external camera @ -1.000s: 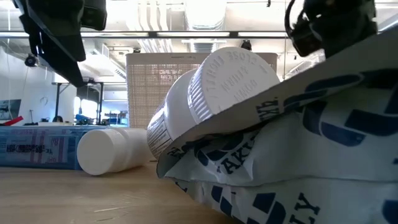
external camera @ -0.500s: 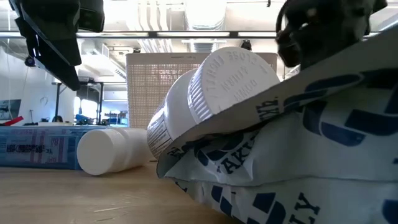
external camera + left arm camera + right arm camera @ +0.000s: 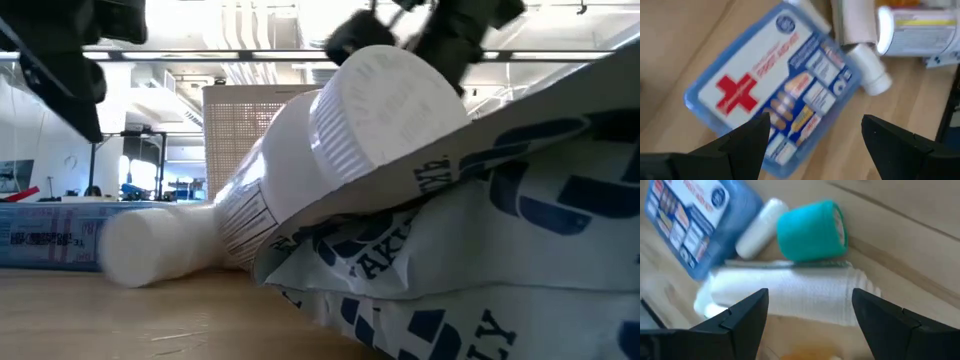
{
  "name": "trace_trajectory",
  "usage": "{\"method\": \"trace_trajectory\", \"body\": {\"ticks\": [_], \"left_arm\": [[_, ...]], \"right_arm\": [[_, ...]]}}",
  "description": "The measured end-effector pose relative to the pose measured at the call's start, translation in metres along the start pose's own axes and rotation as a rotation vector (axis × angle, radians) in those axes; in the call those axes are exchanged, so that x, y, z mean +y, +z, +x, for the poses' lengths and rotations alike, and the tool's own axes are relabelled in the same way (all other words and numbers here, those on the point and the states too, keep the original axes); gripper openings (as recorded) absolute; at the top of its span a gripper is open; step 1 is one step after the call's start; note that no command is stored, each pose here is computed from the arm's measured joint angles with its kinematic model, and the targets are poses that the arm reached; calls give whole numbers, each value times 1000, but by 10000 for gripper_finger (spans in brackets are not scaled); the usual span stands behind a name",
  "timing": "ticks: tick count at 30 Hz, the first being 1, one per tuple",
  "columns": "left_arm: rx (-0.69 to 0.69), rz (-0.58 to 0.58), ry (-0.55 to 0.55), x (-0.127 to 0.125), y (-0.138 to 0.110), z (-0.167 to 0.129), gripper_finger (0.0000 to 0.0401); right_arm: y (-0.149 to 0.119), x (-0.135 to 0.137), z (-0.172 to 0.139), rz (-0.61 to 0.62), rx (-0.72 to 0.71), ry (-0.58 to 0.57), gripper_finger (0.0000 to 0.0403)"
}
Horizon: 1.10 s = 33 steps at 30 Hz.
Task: Pick & place medical supplies in basket/bin
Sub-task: Put the green bandage wrap into the white bin
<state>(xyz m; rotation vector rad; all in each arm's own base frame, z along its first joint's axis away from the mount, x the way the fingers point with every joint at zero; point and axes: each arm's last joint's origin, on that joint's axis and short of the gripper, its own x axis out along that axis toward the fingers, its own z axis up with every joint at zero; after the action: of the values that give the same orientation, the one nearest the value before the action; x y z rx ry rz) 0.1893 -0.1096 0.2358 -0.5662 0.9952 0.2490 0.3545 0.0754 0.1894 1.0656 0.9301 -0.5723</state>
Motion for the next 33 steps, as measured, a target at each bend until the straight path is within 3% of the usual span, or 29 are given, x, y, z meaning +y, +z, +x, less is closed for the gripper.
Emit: {"method": "trace_trajectory", "body": {"ticks": [6, 9, 11, 15, 17, 22, 33], "left_arm": [[23, 4, 49, 5, -18, -12, 292], [-4, 33, 75, 10, -25, -18, 292], [-19, 51, 90, 13, -28, -21, 292], [-13, 78, 106, 20, -32, -22, 292], [-11, 95, 107, 23, -33, -22, 292], [-13, 95, 101, 24, -35, -21, 292], [-22, 59, 79, 22, -35, -20, 292]], "right_arm": [[9, 27, -7, 36, -64, -106, 266], [13, 40, -3, -52, -88, -102, 265], [15, 49, 4, -261, -103, -111, 267], [11, 58, 16, -952, -6, -196, 269], [9, 59, 20, -1124, 67, -252, 266], [12, 57, 25, -1264, 190, -366, 260], [23, 63, 31, -1390, 162, -316, 260]]}}
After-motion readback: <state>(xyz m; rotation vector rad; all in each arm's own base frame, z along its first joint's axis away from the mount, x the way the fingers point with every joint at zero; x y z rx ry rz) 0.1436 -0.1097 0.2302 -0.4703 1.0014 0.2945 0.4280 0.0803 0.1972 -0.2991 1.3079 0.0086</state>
